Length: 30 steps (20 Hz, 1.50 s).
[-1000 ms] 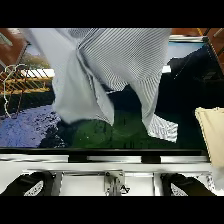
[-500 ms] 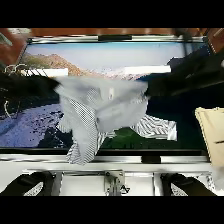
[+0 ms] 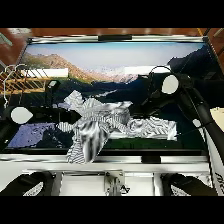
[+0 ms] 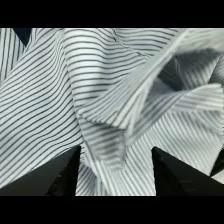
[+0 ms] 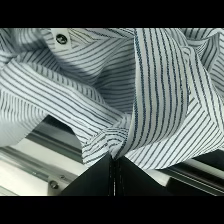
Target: Fold the shirts.
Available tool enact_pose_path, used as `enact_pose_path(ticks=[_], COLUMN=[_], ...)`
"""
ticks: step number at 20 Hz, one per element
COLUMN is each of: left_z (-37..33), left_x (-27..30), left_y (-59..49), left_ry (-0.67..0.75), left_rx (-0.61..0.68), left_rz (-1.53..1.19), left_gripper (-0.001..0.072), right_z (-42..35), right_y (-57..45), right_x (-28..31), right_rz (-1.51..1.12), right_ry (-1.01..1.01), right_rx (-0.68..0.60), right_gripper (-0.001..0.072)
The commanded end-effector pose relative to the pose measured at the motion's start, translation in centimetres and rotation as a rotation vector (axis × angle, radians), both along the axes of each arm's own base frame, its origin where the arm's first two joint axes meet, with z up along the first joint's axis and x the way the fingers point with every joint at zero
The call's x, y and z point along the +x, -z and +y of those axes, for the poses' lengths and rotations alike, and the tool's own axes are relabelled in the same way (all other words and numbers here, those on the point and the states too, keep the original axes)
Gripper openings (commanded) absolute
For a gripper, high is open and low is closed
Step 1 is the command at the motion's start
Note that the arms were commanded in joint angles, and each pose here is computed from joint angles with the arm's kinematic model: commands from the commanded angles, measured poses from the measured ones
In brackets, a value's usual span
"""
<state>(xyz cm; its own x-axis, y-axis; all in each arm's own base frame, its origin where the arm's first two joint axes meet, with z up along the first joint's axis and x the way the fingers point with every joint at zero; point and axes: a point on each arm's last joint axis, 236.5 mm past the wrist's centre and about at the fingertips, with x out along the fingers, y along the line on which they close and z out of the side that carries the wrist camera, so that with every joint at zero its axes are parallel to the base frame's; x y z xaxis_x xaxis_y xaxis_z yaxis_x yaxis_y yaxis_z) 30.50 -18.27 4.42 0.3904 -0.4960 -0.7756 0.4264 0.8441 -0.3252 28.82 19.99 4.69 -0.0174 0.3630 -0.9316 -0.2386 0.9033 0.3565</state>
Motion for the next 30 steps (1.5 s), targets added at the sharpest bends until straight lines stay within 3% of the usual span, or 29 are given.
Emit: enact_pose_path(ticks=[1,7,11,18,19,21,22,23,24,25,27,30], left_z=[0.8,0.5,-2.3,-3.2,-3.2,-3.2,-3.2,-3.2,-3.2,-3.3,-3.3,-3.3], left_x=[-0.3,-0.5,-0.4,1.2,1.1,1.4,1.5,1.7,1.8,1.9,2.1,2.1], left_y=[1.5,3.8,5.1,5.1,5.8,7.1,7.5,7.5,7.3,7.1,6.7,6.1], left_ry=[0.133,0.229,0.387,0.379,0.380,0.376,0.375,0.372,0.369,0.367,0.363,0.360], left_rx=[0.107,0.178,0.224,0.238,0.241,0.248,0.251,0.251,0.250,0.248,0.246,0.242], left_rz=[-0.062,-0.047,-0.134,-0.205,-0.187,-0.164,-0.159,-0.162,-0.170,-0.178,-0.191,-0.207], left_gripper=[0.0555,0.0553,0.0536,0.0515,0.0392,0.0265,0.0078,0.0063,0.0062,0.0062,0.0062,0.0062], right_z=[0.1,0.2,0.2,0.2,0.3,0.4,0.2,-0.4,-1.4,-2.6,-3.5,-1.2], right_y=[1.0,1.0,1.0,1.0,1.0,0.9,1.0,1.2,1.5,1.8,1.9,1.5], right_x=[0.0,0.1,0.1,0.0,0.0,-0.2,-0.3,-0.5,-0.8,-1.2,-1.9,-0.7], right_rz=[0.014,0.016,0.023,0.035,0.041,0.062,0.079,0.101,0.120,0.135,0.168,0.165], right_ry=[0.008,0.015,0.033,0.061,0.070,0.107,0.136,0.178,0.205,0.215,0.251,0.352], right_rx=[-0.016,-0.015,-0.015,-0.015,-0.012,-0.008,-0.016,-0.046,-0.095,-0.147,-0.193,-0.089], right_gripper=[0.0074,0.0074,0.0074,0.0074,0.0074,0.0074,0.0076,0.0169,0.0413,0.0556,0.0555,0.0556])
